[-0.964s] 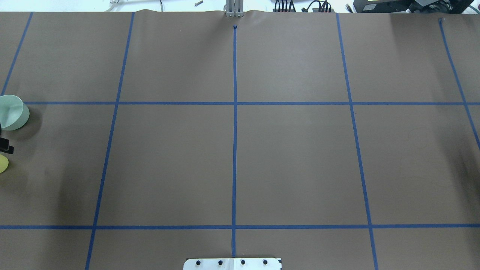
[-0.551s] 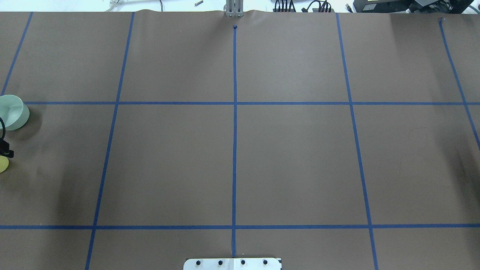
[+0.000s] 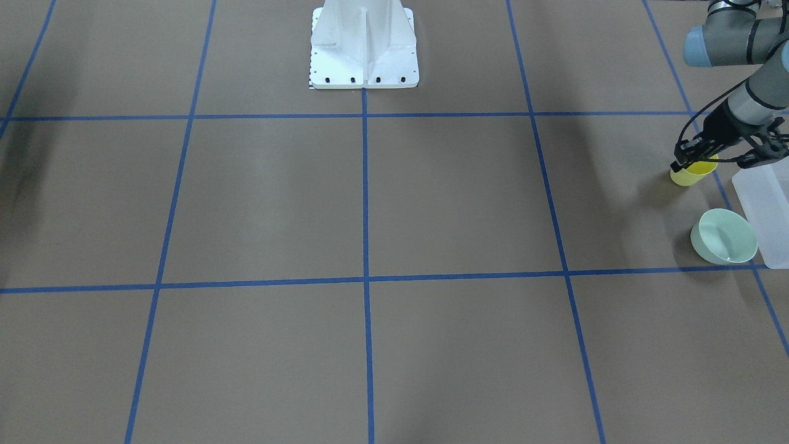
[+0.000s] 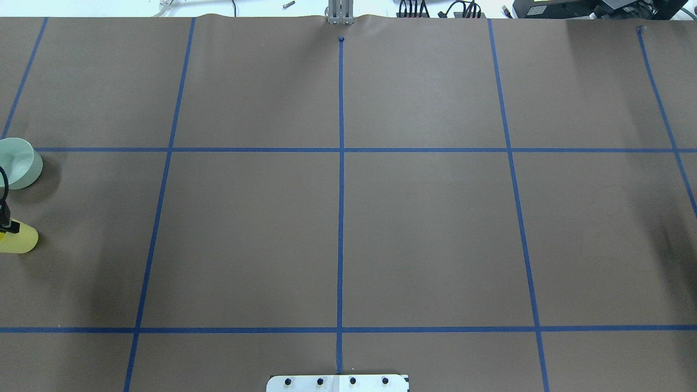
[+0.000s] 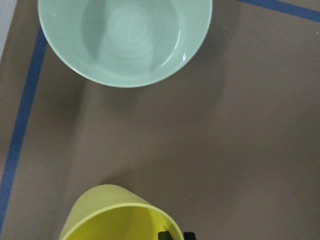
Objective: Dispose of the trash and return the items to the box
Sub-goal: 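Carry the yellow cup with the left gripper into the clear plastic bin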
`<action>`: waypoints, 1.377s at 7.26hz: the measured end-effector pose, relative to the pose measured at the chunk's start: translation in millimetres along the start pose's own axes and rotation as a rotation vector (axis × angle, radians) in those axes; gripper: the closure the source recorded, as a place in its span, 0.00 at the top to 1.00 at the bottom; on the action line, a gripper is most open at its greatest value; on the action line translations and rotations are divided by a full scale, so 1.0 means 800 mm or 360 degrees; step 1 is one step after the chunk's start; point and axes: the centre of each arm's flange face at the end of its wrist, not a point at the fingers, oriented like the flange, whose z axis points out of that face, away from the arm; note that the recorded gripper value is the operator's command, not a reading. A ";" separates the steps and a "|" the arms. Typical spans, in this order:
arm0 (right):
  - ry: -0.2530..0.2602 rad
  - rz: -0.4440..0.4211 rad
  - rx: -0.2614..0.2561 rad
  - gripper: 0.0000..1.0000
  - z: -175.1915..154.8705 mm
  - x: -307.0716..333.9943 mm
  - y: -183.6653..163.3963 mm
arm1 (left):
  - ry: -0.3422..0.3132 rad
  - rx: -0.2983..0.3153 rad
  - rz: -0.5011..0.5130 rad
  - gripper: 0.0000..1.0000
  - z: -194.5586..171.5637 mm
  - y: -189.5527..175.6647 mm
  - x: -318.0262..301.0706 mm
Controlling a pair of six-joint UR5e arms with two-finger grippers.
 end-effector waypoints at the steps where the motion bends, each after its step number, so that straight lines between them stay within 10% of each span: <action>1: -0.0002 0.0007 -0.0004 1.00 0.002 -0.004 -0.001 | 0.0083 0.0037 -0.0005 0.00 -0.037 -0.010 -0.006; 3: -0.0014 0.0022 -0.0004 1.00 0.006 -0.021 -0.011 | 0.0137 0.0230 0.0115 0.00 -0.115 -0.036 -0.047; 6: -0.0031 0.0043 -0.0022 1.00 0.017 -0.050 -0.021 | -0.0066 0.0369 0.0366 0.00 -0.190 -0.084 -0.154; 10: -0.0047 0.0041 -0.0050 1.00 0.028 -0.078 -0.020 | -0.0248 0.0192 0.0363 0.00 -0.180 -0.201 -0.260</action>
